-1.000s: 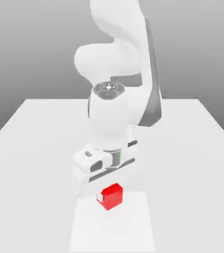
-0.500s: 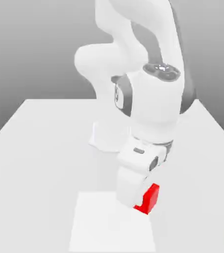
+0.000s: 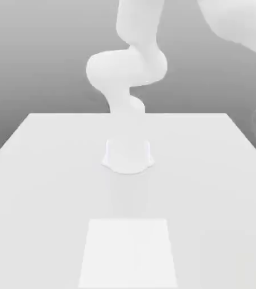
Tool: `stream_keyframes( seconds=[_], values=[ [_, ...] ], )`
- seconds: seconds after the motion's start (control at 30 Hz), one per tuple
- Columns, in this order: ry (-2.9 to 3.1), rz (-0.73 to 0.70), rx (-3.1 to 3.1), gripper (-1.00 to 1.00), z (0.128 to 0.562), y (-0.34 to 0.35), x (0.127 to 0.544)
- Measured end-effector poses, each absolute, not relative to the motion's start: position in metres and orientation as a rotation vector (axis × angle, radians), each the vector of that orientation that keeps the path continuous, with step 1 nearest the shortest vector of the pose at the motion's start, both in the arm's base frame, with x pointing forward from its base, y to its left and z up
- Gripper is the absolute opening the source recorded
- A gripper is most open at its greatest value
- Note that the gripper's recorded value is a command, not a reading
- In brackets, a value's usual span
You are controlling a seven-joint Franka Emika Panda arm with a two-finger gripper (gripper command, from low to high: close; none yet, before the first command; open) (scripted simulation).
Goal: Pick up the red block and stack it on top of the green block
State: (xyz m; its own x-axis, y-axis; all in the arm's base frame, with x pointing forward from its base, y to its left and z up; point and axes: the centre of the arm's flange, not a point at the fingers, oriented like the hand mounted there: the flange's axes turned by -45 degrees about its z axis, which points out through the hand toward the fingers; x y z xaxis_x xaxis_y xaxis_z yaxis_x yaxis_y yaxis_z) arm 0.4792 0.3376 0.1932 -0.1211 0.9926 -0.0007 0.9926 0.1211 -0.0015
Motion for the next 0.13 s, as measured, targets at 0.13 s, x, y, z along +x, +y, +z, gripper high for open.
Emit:
stream_keyframes(
  seconds=[0.13],
  values=[
    [-2.352,0.003,-2.082,1.0,0.1932,0.3376,0.4792]
  ],
)
